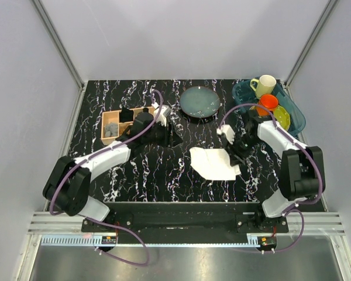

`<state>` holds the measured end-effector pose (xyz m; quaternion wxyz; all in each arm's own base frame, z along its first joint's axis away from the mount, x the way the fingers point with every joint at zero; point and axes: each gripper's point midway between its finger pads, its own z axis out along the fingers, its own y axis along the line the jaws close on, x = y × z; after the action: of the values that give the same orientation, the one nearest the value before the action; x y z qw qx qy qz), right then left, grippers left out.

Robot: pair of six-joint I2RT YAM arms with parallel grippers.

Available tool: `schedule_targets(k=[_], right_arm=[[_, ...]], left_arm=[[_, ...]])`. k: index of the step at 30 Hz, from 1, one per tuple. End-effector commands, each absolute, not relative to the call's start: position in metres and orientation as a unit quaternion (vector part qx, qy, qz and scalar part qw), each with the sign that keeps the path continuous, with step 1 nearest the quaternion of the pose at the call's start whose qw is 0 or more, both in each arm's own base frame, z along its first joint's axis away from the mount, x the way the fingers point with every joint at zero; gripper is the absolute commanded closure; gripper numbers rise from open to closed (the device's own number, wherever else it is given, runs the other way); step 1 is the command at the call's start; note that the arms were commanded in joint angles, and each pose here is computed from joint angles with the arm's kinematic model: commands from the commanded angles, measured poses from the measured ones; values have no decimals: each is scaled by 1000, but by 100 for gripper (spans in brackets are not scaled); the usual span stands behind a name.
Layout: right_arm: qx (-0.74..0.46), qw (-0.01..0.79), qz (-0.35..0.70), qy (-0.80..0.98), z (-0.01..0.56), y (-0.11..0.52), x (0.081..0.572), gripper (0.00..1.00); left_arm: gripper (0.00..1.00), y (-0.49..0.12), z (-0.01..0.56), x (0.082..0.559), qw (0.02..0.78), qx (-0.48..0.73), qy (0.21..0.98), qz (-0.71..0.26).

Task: Roll the underwear
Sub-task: Move the underwear to the center of the board.

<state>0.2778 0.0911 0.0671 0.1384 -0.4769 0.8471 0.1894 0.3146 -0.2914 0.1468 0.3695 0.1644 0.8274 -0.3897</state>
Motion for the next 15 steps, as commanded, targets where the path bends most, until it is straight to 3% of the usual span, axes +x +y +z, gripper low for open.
schedule_targets(k=[1, 5, 7, 10, 15], right_arm=[[-585, 142, 261, 754, 76, 102, 215, 49], [-661, 181, 252, 683, 68, 113, 196, 45], [-672, 186, 235, 677, 57, 114, 194, 45], [-697, 201, 193, 661, 48, 118, 205, 47], [-711, 188, 179, 653, 34, 119, 204, 53]], left_arm=[[48, -276, 177, 304, 444, 208, 794, -360], [36, -250, 195, 294, 485, 223, 784, -317], [3, -237, 217, 292, 521, 220, 765, -307], [1, -217, 231, 287, 539, 202, 760, -302], [1, -211, 241, 263, 522, 292, 750, -282]])
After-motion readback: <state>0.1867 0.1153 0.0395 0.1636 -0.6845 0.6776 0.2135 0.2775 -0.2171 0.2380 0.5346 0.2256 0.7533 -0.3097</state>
